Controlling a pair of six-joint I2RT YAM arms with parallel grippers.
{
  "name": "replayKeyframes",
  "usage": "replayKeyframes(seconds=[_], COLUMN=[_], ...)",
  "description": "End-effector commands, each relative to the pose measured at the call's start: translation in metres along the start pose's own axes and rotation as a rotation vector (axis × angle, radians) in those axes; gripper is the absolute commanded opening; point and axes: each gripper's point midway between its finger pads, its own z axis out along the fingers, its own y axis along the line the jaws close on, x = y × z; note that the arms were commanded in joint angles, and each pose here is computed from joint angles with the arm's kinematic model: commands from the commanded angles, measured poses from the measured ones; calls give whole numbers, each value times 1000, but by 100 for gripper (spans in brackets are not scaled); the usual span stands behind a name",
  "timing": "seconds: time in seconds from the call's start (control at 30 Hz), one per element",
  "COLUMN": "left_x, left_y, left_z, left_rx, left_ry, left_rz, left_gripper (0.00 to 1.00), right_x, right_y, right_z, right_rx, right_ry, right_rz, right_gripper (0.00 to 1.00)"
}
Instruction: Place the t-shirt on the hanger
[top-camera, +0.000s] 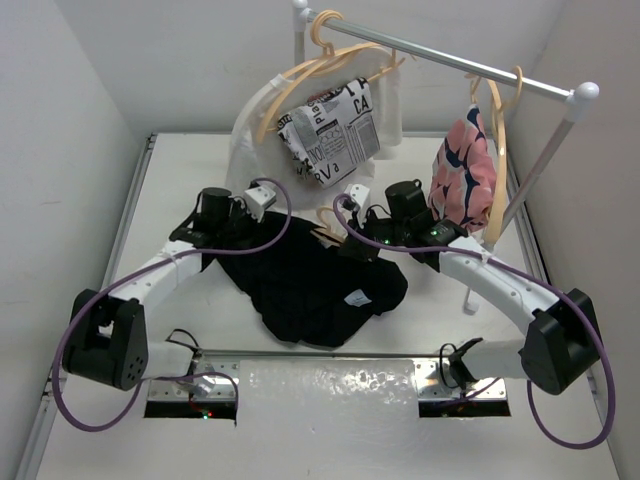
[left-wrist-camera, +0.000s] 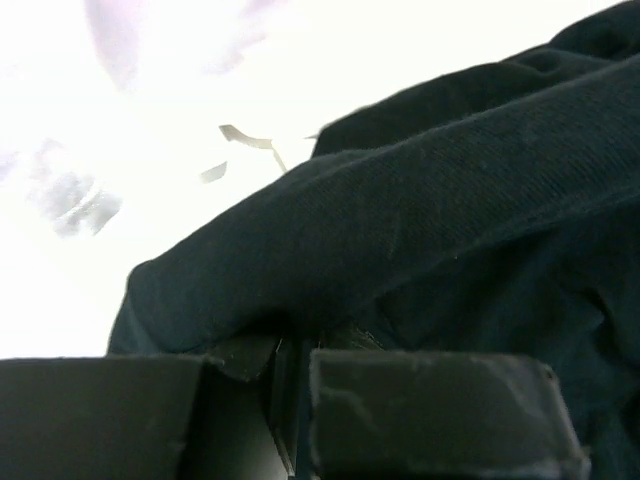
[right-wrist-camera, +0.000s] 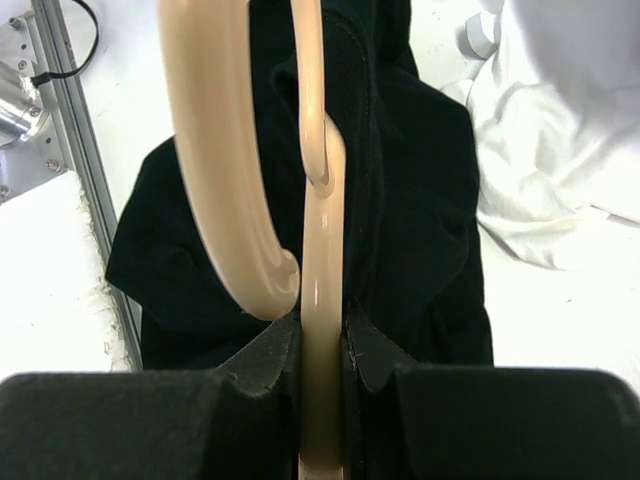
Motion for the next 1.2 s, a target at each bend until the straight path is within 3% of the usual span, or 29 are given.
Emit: replayKeyframes(seconds=[0.0, 0.17, 0.4, 0.6, 0.77, 0.83, 0.87, 0.9, 1.1, 1.17], left_x=[-35, -58, -60, -38, -15, -18, -15, -21, -30, -34], left_y=[22, 34, 43, 61, 46, 35, 29, 24, 7, 5], left_z=[-17, -51, -69, -59, -51, -53, -56, -61, -99, -109], left_rx=[-103, -144, -125, -117, -11, 52, 80, 96, 80, 65], left_ry=[-111, -140, -73, 14, 91, 75, 81, 57, -3, -11], left_rz=[21, 100, 119, 95, 97, 127, 132, 172, 380, 438], left_gripper=[0, 0, 0, 0, 0, 9, 28, 36, 55, 84], right_x=[-23, -2, 9, 4, -9, -12, -12, -13, -17, -19], right_y=[7, -6, -6, 17, 33, 38, 39, 40, 37, 35], right_z=[-5, -10, -18, -29, -35, -34, -33, -33, -32, -31], right_rx=[-23, 50, 48, -41, -105, -126, -130, -136, -122, -120], right_ry=[-67, 35, 114, 79, 18, 3, 4, 3, -1, -2], right_rz=[-59, -64, -100, -153, -183, -185, -183, -184, -190, -194], right_gripper=[0, 0, 0, 0, 0, 0, 0, 0, 0, 0])
